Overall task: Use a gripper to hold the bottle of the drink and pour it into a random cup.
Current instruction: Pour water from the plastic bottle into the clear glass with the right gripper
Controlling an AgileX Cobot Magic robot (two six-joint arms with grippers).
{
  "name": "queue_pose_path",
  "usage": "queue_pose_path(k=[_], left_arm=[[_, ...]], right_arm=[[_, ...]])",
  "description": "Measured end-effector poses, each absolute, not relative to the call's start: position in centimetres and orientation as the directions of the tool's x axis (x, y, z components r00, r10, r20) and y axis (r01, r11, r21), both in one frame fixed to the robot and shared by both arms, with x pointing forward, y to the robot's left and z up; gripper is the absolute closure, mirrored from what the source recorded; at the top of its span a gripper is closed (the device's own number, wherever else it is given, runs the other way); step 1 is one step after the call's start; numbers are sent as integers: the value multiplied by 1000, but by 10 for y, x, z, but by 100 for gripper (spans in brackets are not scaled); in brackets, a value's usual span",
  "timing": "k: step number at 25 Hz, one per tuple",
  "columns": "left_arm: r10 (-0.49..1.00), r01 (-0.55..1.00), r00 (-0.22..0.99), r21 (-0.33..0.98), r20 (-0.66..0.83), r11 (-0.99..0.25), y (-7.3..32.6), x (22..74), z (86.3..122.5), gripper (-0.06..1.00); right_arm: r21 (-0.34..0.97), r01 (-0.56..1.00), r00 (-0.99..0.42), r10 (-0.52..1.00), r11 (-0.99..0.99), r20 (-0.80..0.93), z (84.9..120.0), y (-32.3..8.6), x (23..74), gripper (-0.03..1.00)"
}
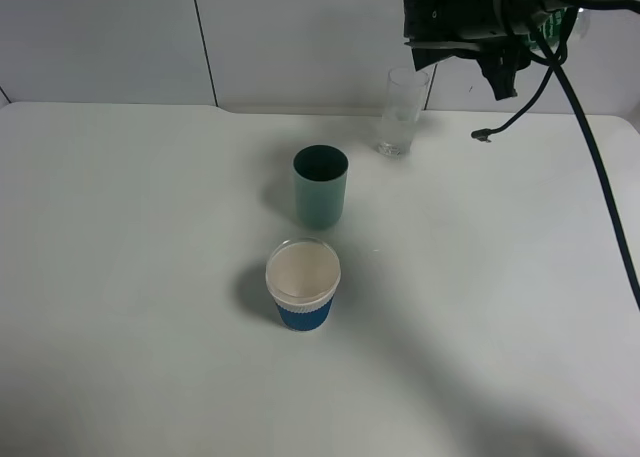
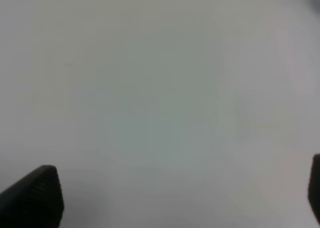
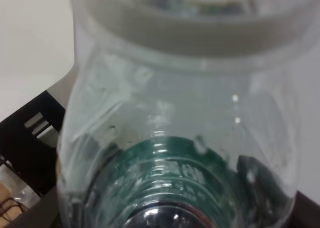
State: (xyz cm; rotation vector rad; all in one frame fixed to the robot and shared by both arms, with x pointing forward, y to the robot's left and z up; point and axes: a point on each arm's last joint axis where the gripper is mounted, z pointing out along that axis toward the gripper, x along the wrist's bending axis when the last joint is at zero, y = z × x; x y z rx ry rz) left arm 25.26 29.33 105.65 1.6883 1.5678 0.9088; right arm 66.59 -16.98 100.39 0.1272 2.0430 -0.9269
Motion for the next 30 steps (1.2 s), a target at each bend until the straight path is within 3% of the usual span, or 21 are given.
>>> queue_pose_path(k=[6, 12, 16, 30], left_arm=[[997, 545, 43, 836, 56, -71, 293, 253, 1057, -5], [997, 545, 43, 836, 56, -71, 293, 253, 1057, -5], [997, 545, 43, 836, 56, -71, 293, 253, 1057, -5], [997, 545, 43, 836, 56, -71, 293, 253, 1057, -5]], right_arm=[[-366, 484, -527, -69, 795, -847, 1011, -167, 665, 41], [-12, 592, -385, 271, 806, -882, 1027, -170, 660, 41], [154, 623, -325, 433, 767, -841, 1043, -174, 655, 41], [522, 612, -152, 735, 595, -660, 1098, -185, 635, 41]])
